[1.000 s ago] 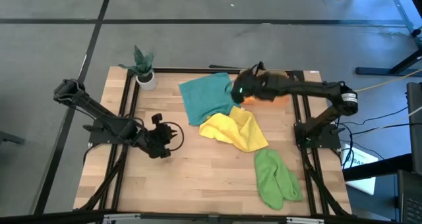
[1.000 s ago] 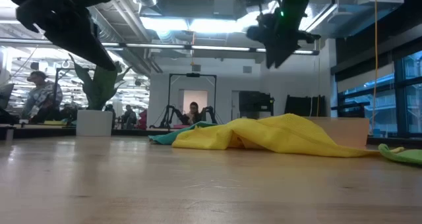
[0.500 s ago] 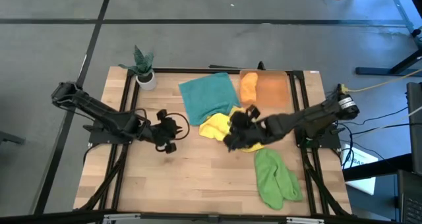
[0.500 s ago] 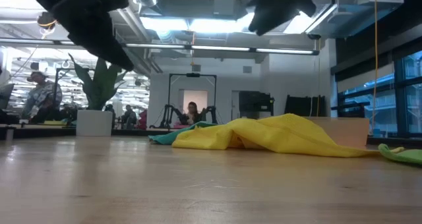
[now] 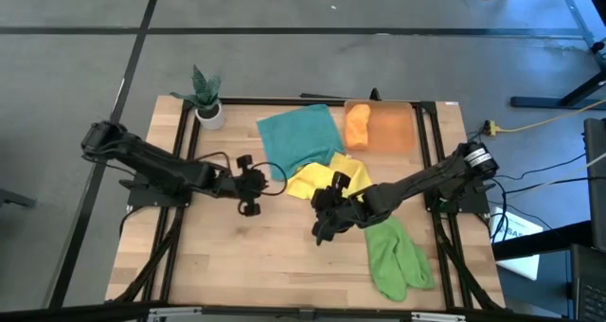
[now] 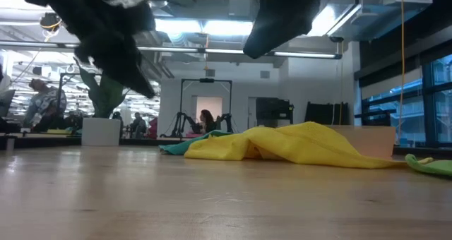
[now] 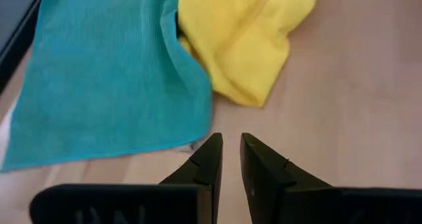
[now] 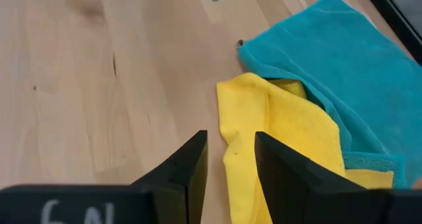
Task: Roll microfiber towels into tight, uniform cylinder then place into a basket
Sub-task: Roll the blue microfiber towel
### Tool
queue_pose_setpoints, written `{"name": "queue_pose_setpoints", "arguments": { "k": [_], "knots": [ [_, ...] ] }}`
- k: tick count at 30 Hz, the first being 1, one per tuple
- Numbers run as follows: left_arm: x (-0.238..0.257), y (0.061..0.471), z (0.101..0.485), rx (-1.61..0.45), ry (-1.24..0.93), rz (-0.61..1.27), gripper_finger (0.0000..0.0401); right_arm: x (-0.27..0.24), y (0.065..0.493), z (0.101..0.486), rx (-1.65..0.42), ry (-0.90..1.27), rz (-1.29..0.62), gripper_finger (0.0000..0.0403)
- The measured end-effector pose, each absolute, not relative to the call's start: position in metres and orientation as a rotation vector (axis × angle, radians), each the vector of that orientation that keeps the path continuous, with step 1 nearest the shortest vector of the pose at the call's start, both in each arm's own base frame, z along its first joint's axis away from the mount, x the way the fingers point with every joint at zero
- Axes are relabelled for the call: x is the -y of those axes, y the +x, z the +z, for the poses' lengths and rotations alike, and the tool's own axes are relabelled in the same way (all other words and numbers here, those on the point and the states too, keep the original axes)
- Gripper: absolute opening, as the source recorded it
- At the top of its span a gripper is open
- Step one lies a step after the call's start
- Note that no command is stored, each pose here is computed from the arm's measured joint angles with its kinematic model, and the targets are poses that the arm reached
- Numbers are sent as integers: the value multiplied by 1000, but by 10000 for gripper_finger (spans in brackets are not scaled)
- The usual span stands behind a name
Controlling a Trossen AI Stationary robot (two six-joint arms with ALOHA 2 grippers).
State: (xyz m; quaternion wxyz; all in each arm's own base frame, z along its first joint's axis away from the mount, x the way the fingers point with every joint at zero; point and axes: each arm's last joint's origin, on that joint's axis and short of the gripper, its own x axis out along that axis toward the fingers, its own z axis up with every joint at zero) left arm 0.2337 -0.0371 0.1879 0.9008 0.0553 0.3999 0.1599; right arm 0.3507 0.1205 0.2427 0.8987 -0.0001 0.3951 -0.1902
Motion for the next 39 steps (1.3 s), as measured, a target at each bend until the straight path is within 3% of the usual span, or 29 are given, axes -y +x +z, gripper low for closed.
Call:
{"name": "queue_pose_setpoints", "arguments": {
  "k": [3, 10, 14, 18, 39],
  "knots": [
    [30, 246, 178, -830, 161, 337, 47, -120, 350, 244, -822, -12, -389, 127],
    [-20, 260, 162, -853, 46, 465, 47, -120, 348, 248, -816, -25, -378, 127],
    [-44, 262, 144, -933, -78, 438, 47, -120, 348, 249, -812, -23, -377, 126],
    [-54, 269, 132, -923, -70, 442, 47, -120, 348, 249, -811, -23, -377, 126],
    [-32, 263, 112, -1110, -95, 378, 47, -120, 348, 249, -811, -17, -378, 126]
  ]
}}
